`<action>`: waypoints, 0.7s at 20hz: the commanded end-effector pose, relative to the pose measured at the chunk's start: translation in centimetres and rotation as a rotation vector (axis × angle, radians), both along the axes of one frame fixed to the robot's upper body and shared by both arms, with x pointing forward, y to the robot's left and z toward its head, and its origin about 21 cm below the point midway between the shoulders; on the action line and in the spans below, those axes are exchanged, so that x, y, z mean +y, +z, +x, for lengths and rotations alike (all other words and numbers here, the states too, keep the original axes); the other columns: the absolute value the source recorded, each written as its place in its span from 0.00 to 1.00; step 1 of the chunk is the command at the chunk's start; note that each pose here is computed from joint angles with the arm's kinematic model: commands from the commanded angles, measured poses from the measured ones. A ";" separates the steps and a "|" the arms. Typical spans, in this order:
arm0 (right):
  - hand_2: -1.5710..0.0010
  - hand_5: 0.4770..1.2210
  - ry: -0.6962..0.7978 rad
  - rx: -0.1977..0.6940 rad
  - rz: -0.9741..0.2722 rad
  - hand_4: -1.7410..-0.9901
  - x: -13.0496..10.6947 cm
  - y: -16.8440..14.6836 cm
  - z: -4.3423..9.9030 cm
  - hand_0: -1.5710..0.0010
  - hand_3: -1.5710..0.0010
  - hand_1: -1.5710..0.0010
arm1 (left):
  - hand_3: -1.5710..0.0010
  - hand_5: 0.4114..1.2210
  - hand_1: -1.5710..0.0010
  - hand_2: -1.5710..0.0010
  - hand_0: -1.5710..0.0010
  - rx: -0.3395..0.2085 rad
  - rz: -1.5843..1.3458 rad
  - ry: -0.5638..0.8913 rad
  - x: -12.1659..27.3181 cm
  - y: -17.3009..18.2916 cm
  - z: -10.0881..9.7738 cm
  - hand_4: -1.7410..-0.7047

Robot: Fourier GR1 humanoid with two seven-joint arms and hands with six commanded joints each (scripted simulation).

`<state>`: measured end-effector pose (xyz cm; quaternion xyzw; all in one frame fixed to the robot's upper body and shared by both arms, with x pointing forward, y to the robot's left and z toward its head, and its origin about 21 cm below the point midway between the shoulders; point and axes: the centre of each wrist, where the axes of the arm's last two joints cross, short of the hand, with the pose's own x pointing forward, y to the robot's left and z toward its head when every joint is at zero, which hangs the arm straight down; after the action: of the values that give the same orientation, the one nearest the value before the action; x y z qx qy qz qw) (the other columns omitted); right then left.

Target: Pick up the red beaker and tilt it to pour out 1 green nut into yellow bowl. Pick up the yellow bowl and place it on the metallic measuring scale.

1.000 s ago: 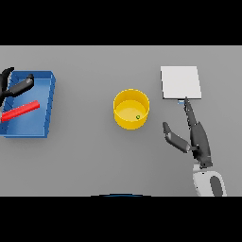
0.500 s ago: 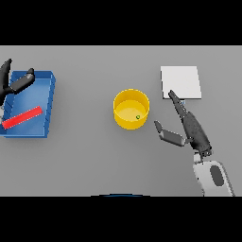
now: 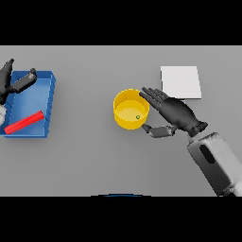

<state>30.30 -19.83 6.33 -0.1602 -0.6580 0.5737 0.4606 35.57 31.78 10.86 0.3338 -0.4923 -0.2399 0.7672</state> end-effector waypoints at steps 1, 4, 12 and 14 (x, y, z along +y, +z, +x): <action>1.00 0.25 0.025 -0.002 -0.031 0.63 0.4 0.1 0.5 1.00 1.00 1.00 | 1.00 0.38 1.00 1.00 1.00 -0.002 0.000 0.000 -0.2 -0.1 0.1 0.91; 1.00 0.24 0.095 0.016 -0.091 0.62 1.8 0.4 1.7 1.00 1.00 1.00 | 1.00 0.38 1.00 1.00 1.00 0.001 0.006 0.004 -0.1 0.0 0.0 0.91; 1.00 0.28 0.246 0.088 -0.253 0.66 3.5 0.0 3.8 1.00 1.00 1.00 | 1.00 0.38 1.00 1.00 1.00 0.000 0.012 -0.002 0.4 0.2 0.2 0.91; 1.00 0.28 0.263 0.107 -0.265 0.66 4.4 -0.3 4.3 1.00 1.00 1.00 | 1.00 0.39 1.00 1.00 1.00 -0.004 0.008 -0.016 0.0 0.2 0.2 0.91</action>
<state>34.61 -15.37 6.02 -0.1012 -0.5668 0.7181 0.3908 35.81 31.78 11.08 0.3332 -0.4962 -0.2475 0.7626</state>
